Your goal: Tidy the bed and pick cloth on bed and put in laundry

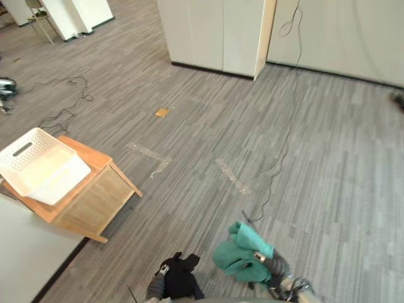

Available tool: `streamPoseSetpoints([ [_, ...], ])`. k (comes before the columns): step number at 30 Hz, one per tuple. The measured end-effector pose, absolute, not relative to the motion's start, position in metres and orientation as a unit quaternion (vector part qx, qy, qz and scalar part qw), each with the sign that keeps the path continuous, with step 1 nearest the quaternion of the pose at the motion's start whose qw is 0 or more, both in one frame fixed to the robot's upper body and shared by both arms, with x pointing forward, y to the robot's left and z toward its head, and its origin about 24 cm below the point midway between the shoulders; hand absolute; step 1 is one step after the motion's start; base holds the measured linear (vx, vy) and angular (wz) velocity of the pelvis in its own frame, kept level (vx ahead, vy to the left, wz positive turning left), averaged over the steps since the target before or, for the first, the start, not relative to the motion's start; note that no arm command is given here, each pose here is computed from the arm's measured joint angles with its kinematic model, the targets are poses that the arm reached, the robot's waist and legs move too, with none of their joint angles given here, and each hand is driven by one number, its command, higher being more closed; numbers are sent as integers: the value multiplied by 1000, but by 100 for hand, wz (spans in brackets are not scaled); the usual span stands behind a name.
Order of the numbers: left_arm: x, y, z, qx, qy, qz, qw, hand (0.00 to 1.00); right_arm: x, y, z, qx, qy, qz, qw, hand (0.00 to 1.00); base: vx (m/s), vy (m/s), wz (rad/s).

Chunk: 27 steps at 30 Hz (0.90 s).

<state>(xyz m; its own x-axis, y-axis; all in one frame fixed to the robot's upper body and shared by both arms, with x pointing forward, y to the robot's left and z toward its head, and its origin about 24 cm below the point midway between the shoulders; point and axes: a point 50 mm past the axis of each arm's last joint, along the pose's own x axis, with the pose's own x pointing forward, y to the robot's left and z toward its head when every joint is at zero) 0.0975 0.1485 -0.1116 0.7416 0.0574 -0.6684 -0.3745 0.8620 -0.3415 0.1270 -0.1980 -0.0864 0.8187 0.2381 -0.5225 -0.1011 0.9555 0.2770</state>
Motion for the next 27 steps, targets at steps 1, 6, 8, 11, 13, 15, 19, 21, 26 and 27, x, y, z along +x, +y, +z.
streamPoseSetpoints([
  [1,101,148,-108,-236,325,118,908,100,126,-195,-84,120,281,105,946,100,512,-407,19],
  [6,108,144,-98,-224,308,101,919,100,110,-192,-85,129,288,111,942,100,481,-344,95],
  [8,110,141,-96,-218,307,93,921,100,105,-193,-86,137,293,97,941,100,447,-264,76],
  [11,109,146,-98,-196,311,94,925,100,120,-184,-83,152,272,84,947,100,451,-169,19],
  [13,110,159,-96,-164,308,86,933,100,117,-168,-88,184,275,65,942,100,585,-218,112],
  [15,102,160,-105,-159,333,97,925,100,112,-164,-90,188,282,56,939,100,673,-262,153],
  [19,102,156,-108,-158,349,92,919,100,109,-166,-88,188,263,35,946,100,569,-340,195],
  [21,102,159,-110,-148,354,86,920,100,108,-162,-88,196,260,33,945,100,441,-435,155],
  [26,74,163,-118,-147,389,94,905,100,101,-170,-90,181,271,19,945,100,423,-573,108],
  [27,75,159,-118,-156,388,96,903,100,103,-175,-90,176,270,10,947,100,367,-446,80],
])
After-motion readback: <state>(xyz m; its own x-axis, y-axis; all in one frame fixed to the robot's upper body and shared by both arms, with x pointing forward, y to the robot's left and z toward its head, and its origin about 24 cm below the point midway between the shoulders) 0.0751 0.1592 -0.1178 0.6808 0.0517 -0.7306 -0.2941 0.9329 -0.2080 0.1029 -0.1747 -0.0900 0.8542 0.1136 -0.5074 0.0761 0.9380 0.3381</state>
